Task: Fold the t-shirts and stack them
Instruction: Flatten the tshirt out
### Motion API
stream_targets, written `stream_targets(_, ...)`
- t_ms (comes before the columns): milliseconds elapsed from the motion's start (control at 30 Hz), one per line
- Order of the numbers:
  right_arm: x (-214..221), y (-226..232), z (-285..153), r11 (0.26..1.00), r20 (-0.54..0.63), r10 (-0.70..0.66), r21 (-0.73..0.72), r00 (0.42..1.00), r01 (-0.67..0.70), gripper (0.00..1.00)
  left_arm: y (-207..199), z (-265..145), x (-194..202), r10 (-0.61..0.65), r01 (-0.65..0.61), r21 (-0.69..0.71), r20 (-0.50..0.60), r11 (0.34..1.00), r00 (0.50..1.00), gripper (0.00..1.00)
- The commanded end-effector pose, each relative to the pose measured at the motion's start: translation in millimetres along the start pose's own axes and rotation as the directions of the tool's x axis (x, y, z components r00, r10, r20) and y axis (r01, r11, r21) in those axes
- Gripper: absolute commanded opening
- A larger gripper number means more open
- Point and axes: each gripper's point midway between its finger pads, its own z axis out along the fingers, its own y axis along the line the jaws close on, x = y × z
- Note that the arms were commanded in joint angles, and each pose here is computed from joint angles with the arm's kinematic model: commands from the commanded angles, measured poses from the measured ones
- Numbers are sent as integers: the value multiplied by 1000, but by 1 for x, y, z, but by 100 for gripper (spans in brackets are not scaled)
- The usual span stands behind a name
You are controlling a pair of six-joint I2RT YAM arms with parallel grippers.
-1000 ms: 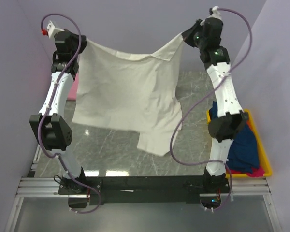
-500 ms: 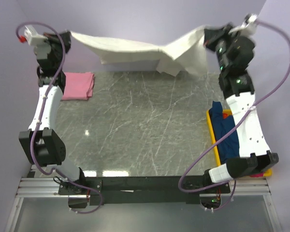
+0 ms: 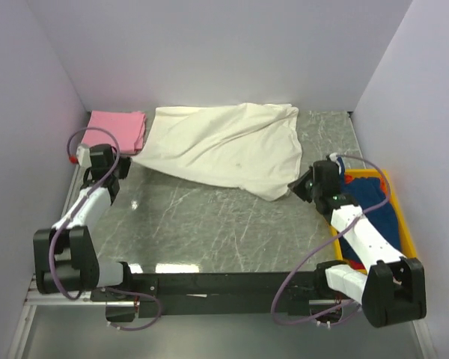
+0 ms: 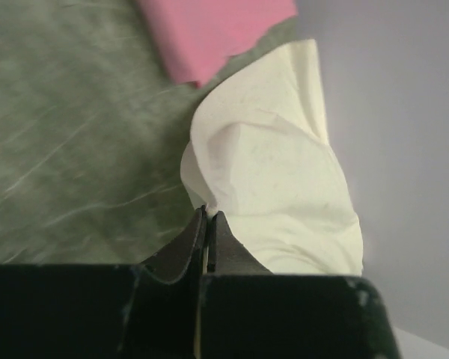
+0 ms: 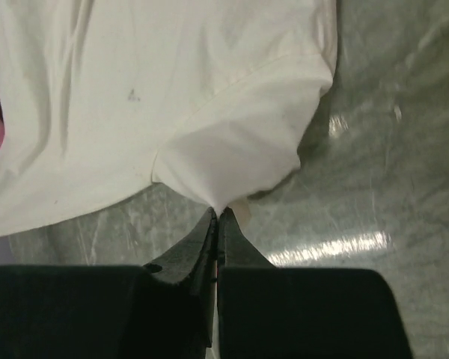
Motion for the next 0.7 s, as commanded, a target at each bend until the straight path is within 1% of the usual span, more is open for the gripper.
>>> stream_targets(0, 22, -2, -8, 996, -50, 56, -64, 997, -59, 0, 34, -26, -12, -87, 98, -109, 101, 989, 991, 1)
stream_targets(33, 43, -16, -8, 997, -108, 66, -42, 992, -71, 0, 44, -31, -12, -103, 119, -139, 118, 983, 988, 1)
stream_targets(67, 49, -18, -12, 995, -118, 74, -53, 990, -81, 0, 63, -38, -8, -95, 117, -205, 117, 972, 989, 1)
stream_targets(100, 55, -23, -14, 995, -130, 78, -49, 988, -85, 0, 72, -46, -12, -93, 126, -225, 153, 966, 984, 1)
stream_targets(133, 63, -30, -21, 994, -139, 92, -38, 986, -98, 0, 85, -53, -10, -82, 122, -269, 157, 955, 984, 1)
stream_targets(200, 72, -41, -30, 994, -152, 106, -14, 983, -109, 0, 94, -66, -15, -67, 121, -284, 191, 951, 979, 1)
stream_targets(233, 70, -38, -41, 991, -129, 118, -45, 985, -125, 0, 96, -71, -16, -60, 115, -285, 193, 952, 979, 1)
stream_targets(300, 74, -45, -54, 990, -122, 136, -27, 983, -141, 0, 101, -81, -15, -51, 106, -280, 198, 954, 979, 1)
stream_targets(333, 66, -38, -69, 985, -81, 150, -75, 985, -156, 0, 103, -83, -15, -40, 96, -279, 198, 956, 979, 1)
stream_targets(367, 63, -40, -76, 984, -53, 158, -75, 986, -162, 0, 103, -85, -16, -33, 89, -276, 200, 957, 979, 1)
stream_targets(400, 67, -46, -85, 985, -57, 163, -52, 985, -165, 0, 102, -87, -17, -23, 78, -268, 202, 960, 979, 1)
stream_targets(433, 58, -38, -99, 981, -11, 165, -106, 986, -165, 0, 103, -88, -17, -7, 64, -278, 199, 958, 980, 1)
stream_targets(467, 56, -39, -105, 979, 5, 174, -107, 985, -172, 0, 103, -89, -17, -2, 58, -281, 193, 958, 981, 1)
stream_targets(600, 62, -47, -123, 981, -6, 178, -81, 984, -178, 0, 108, -88, -9, 15, 29, -285, 153, 958, 988, 1)
stream_targets(667, 55, -40, -134, 977, 17, 181, -115, 983, -177, 0, 107, -87, -6, 29, 11, -274, 140, 962, 990, 1)
